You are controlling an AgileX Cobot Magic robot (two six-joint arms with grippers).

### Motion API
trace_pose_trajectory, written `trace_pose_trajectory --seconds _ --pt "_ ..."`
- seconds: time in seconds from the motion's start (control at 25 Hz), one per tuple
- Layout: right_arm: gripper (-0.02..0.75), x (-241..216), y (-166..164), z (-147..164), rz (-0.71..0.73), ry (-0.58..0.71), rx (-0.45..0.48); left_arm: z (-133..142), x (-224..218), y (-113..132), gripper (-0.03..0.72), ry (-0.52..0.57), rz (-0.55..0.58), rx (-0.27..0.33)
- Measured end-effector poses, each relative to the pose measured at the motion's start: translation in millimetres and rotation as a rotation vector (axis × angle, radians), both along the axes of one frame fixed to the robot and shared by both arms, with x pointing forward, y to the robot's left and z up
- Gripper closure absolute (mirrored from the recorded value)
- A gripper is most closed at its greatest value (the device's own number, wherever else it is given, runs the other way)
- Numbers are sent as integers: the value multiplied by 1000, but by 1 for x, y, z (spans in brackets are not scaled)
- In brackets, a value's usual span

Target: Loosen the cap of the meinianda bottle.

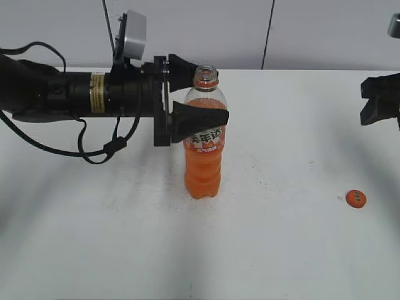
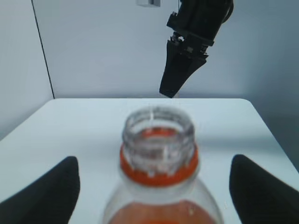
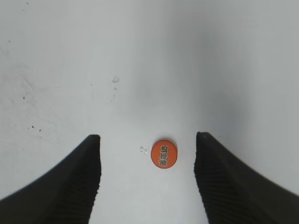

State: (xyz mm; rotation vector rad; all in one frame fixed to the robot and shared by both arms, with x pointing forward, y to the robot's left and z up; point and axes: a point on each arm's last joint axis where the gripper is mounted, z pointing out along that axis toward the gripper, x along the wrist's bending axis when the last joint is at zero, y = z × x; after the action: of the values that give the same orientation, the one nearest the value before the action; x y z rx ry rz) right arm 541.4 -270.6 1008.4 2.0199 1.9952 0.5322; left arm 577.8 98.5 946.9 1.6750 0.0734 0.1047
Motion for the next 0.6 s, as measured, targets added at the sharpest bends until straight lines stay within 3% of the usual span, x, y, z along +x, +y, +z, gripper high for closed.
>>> trace_pose_trajectory --seconds 0.36,0.48,0.6 --pt "265 -9 -1 35 1 -92 9 68 -15 5 98 -88 -4 -60" --pt "265 -15 -1 41 7 -90 9 101 -26 9 98 -89 7 -91" --pt "265 -19 -1 45 23 -91 1 131 -33 16 98 -131 116 -46"
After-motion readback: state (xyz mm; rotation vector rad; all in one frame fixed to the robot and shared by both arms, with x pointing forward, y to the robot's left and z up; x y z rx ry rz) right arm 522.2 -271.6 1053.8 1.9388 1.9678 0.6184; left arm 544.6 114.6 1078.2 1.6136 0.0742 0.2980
